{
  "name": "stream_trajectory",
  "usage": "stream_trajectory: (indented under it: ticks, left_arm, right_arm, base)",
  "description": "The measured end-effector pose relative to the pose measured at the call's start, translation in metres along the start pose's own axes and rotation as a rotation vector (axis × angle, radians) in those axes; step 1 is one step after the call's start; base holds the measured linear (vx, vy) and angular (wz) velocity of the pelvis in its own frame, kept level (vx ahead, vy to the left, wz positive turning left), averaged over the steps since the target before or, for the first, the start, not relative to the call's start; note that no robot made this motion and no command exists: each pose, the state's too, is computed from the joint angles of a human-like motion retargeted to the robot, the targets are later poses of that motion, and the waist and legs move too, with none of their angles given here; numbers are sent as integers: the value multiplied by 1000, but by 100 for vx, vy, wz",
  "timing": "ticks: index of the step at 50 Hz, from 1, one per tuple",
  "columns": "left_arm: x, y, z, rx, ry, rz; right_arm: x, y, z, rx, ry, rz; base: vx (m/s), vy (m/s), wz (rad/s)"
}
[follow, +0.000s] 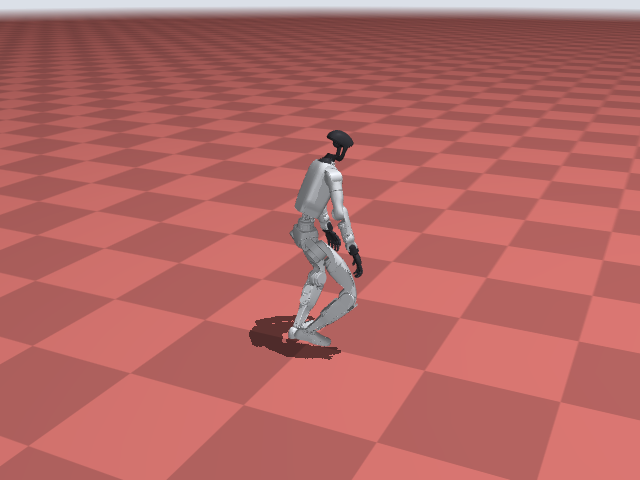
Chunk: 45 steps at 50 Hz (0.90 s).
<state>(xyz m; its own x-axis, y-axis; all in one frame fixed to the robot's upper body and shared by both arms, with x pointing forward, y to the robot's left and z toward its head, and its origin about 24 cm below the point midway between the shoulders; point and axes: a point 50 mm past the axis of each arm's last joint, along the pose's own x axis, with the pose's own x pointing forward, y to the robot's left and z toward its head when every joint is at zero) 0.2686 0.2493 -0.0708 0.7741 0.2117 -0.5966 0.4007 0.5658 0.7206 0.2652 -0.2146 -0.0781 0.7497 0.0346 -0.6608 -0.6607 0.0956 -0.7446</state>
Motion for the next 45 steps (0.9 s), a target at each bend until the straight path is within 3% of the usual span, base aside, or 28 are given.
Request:
stream_trajectory:
  ticks: [10,20,32,45]
  left_arm:
    - [4,45,76,27,-293,247]
    - [-6,72,125,133,-503,530]
    - [-9,67,130,286,-560,629]
    - [-8,65,119,312,-524,695]
  right_arm:
    - [6,-43,10,-71,-33,-275]
    - [-1,-133,43,-233,-157,-754]
    - [-30,-216,92,-216,-334,-1187]
    - [-47,-236,117,-136,-439,-1397]
  base:
    - [2,-15,1]
    - [1,-20,-11]
    - [0,-6,7]
    - [6,-1,10]
